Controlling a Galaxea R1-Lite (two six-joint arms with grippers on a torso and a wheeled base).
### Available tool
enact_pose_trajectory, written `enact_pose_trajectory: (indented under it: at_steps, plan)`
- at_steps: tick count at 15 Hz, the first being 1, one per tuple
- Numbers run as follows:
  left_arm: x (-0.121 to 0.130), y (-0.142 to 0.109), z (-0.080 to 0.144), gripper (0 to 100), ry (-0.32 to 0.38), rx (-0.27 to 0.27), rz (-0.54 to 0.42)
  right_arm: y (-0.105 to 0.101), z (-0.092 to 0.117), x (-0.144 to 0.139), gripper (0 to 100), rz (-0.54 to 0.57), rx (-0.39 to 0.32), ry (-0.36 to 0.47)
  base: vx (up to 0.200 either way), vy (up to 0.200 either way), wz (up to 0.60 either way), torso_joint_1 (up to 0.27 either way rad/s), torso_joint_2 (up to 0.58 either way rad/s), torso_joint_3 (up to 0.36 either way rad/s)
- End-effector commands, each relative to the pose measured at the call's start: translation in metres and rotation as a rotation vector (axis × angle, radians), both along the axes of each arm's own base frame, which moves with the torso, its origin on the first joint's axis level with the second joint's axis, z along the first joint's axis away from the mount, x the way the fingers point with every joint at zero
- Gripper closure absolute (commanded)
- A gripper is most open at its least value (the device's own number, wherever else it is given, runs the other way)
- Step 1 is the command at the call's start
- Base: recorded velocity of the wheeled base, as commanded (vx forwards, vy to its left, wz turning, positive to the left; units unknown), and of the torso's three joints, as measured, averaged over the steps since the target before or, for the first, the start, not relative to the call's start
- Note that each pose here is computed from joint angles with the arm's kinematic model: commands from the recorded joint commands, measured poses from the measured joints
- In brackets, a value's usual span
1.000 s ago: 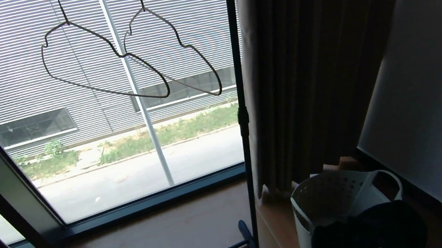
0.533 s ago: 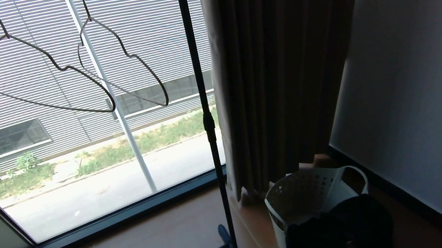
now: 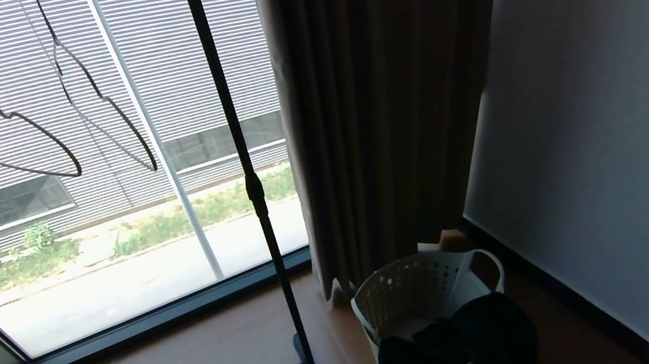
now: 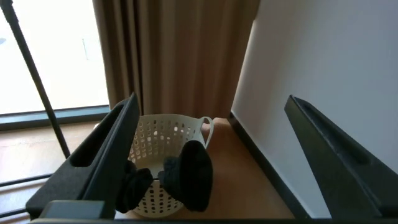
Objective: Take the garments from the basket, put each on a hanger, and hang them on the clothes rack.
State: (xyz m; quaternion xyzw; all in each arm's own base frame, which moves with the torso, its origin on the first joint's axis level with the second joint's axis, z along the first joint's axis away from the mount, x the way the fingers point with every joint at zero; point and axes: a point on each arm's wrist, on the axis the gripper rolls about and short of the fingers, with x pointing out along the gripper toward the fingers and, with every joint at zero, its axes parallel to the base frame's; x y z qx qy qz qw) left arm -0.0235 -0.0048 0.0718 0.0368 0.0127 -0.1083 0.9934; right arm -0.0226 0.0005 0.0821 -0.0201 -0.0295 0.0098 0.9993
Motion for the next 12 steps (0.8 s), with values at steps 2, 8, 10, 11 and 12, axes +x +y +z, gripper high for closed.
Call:
enact_pose_trajectory:
  at_steps: [2,8,10,11,12]
  plan:
    - [0.0001,0.0,0.0,0,0.001,-0.001,0.0,0.0,0.0001,0.0001,0,0.001,0.0,0.0,0.0,-0.2,0.0,0.002,0.0,0.002]
    - [0.0001,0.0,0.0002,0,-0.001,0.005,-0.002,0.0,0.0001,0.0001,0,0.001,0.0,0.0,0.0,-0.167,0.0,0.004,0.0,0.004]
    - [0.0001,0.0,0.0002,0,0.0,-0.001,-0.002,0.0,0.0001,0.0001,0,0.001,0.0,0.0,0.0,0.0,0.0,0.0,0.0,0.0]
    - [0.0001,-0.0001,0.0002,0,0.0,-0.002,0.0,0.0,0.0001,0.0001,0,0.001,0.0,0.0,0.0,0.0,0.0,-0.032,0.17,0.144]
    - [0.0001,-0.0001,0.0002,0,0.0,0.0,0.0,0.0,-0.0001,0.0001,0,0.001,0.0,0.002,0.0,0.0,0.0,-0.032,0.31,0.256]
